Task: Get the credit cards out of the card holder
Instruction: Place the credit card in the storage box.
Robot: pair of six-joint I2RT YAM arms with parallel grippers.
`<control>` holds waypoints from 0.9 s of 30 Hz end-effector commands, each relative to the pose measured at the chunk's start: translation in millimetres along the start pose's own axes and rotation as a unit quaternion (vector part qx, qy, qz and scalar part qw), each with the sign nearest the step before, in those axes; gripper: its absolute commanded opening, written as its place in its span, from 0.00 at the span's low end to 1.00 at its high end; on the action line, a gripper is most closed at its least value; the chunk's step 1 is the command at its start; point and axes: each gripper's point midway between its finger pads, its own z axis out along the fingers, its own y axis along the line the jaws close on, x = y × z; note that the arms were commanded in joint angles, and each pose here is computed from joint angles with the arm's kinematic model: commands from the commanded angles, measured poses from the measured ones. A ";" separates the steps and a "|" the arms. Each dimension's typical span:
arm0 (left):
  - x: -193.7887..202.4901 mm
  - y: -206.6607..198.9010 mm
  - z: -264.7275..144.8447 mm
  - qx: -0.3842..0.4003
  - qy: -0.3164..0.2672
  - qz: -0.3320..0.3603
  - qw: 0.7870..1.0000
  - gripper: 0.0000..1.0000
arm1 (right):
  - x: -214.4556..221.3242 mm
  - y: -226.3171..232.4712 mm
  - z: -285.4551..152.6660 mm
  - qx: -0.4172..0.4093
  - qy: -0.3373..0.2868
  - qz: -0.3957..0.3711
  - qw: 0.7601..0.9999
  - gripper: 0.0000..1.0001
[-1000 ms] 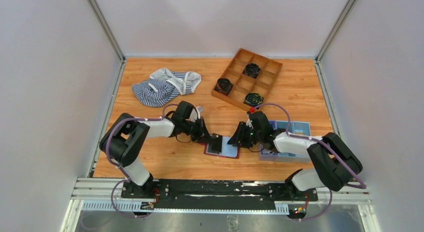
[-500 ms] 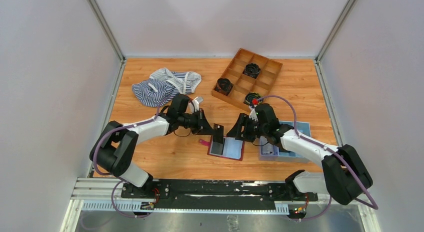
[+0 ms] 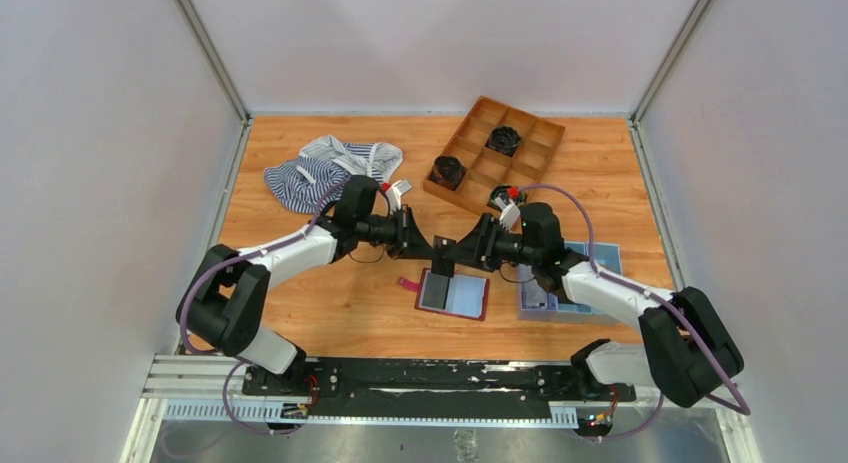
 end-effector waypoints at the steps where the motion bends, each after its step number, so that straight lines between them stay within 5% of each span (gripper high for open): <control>1: -2.7 -23.6 -8.4 0.027 0.000 0.012 1.000 0.00 | -4.9 10.1 -0.2 -0.042 -0.001 0.019 0.999 0.50; 11: -3.6 -27.2 -10.1 0.029 -0.004 0.015 0.999 0.00 | -10.8 13.4 0.6 -0.070 -0.012 0.042 0.997 0.27; 19: -8.6 -42.4 -14.8 0.043 -0.010 0.031 0.999 0.00 | -9.3 14.1 5.4 -0.092 -0.003 0.049 0.995 0.48; 24: -7.3 -39.8 -14.4 0.040 -0.010 0.026 0.999 0.00 | -11.8 15.7 3.4 -0.096 -0.013 0.049 0.994 0.10; 27: -6.0 -35.1 -13.1 0.035 -0.009 0.022 0.999 0.00 | -12.5 14.7 -0.1 -0.093 -0.019 0.050 0.994 0.00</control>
